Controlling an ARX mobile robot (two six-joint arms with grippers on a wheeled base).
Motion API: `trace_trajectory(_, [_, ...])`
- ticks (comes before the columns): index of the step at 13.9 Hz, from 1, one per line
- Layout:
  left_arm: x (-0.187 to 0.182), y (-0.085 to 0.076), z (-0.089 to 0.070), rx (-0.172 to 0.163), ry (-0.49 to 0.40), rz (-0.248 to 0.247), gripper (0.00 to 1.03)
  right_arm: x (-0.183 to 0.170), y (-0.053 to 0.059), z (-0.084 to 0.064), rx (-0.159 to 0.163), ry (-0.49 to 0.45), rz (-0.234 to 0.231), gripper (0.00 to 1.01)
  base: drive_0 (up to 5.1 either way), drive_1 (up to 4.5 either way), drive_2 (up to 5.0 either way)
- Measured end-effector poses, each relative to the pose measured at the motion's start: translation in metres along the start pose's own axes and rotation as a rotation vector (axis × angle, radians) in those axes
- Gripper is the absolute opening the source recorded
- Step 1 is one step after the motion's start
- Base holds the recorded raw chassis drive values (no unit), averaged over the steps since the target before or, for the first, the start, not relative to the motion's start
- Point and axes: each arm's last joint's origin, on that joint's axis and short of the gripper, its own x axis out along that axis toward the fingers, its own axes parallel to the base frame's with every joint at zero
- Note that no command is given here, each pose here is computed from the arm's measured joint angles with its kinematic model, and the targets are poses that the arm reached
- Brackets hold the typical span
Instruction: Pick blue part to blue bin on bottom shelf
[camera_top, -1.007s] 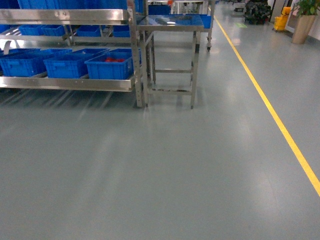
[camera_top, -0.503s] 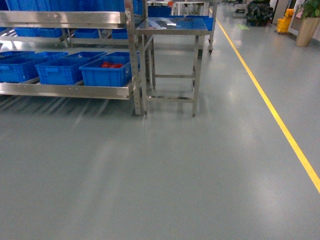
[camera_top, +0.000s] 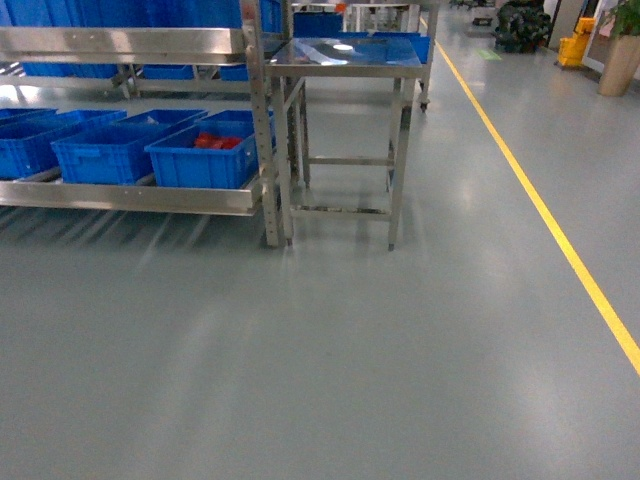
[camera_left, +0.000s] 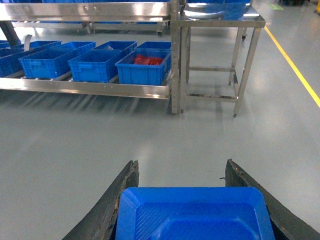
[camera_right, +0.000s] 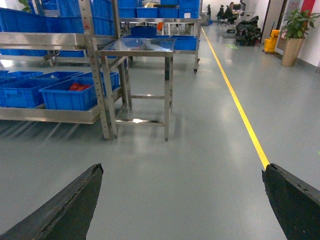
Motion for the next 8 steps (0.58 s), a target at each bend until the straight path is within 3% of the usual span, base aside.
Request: trace_trajectory(8, [0.0,0.0,0.0005,-0.002,-0.004,0.0,0.43,0.0,0.0,0.0002,0.0,-0.002,0.0,0.98,0.0,3.91,-4.0])
